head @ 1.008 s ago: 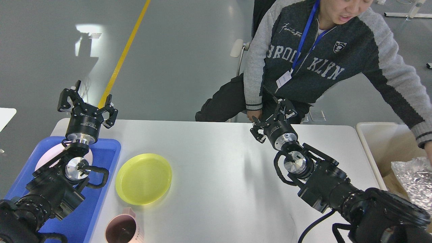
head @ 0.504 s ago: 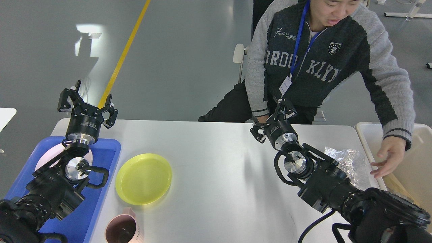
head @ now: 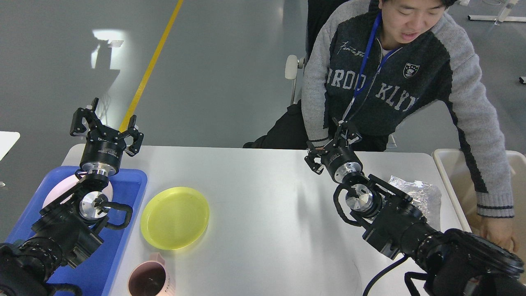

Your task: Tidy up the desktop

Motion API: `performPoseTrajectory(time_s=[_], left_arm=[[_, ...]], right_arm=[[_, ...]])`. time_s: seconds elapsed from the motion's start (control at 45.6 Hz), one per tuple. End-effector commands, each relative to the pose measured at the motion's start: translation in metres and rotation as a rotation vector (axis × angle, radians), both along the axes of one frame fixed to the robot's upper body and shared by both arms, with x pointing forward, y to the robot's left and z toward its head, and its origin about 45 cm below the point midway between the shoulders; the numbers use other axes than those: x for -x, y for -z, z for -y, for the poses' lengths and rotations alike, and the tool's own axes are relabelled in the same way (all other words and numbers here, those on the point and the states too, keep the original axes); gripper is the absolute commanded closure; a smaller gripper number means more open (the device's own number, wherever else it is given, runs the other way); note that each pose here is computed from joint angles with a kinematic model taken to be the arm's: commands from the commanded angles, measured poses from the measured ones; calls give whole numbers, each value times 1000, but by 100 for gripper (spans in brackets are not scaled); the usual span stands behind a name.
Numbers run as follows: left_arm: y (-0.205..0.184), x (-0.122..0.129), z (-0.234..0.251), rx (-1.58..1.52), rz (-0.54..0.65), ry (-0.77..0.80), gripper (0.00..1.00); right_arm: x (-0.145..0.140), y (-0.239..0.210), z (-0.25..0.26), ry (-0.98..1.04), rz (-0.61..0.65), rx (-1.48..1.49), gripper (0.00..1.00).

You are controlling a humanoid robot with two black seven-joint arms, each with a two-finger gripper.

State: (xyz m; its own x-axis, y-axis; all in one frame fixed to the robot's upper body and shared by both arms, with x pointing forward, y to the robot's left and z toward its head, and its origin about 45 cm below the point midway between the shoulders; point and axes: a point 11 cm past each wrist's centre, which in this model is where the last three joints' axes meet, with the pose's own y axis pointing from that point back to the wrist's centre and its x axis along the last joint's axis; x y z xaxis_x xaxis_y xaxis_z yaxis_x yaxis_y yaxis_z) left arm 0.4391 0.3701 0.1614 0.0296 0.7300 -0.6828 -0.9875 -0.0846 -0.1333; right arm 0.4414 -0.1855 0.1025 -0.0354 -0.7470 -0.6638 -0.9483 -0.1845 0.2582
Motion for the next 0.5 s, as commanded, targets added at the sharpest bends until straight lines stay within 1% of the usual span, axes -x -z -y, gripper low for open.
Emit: performPoseTrajectory(time_s=[0.0, 0.482], left_arm=[[0, 0, 0, -1, 0, 0, 3], [0, 0, 0, -1, 0, 0, 3]], right_arm=[[0, 0, 0, 0, 0, 0, 0], [0, 0, 0, 0, 0, 0, 0]])
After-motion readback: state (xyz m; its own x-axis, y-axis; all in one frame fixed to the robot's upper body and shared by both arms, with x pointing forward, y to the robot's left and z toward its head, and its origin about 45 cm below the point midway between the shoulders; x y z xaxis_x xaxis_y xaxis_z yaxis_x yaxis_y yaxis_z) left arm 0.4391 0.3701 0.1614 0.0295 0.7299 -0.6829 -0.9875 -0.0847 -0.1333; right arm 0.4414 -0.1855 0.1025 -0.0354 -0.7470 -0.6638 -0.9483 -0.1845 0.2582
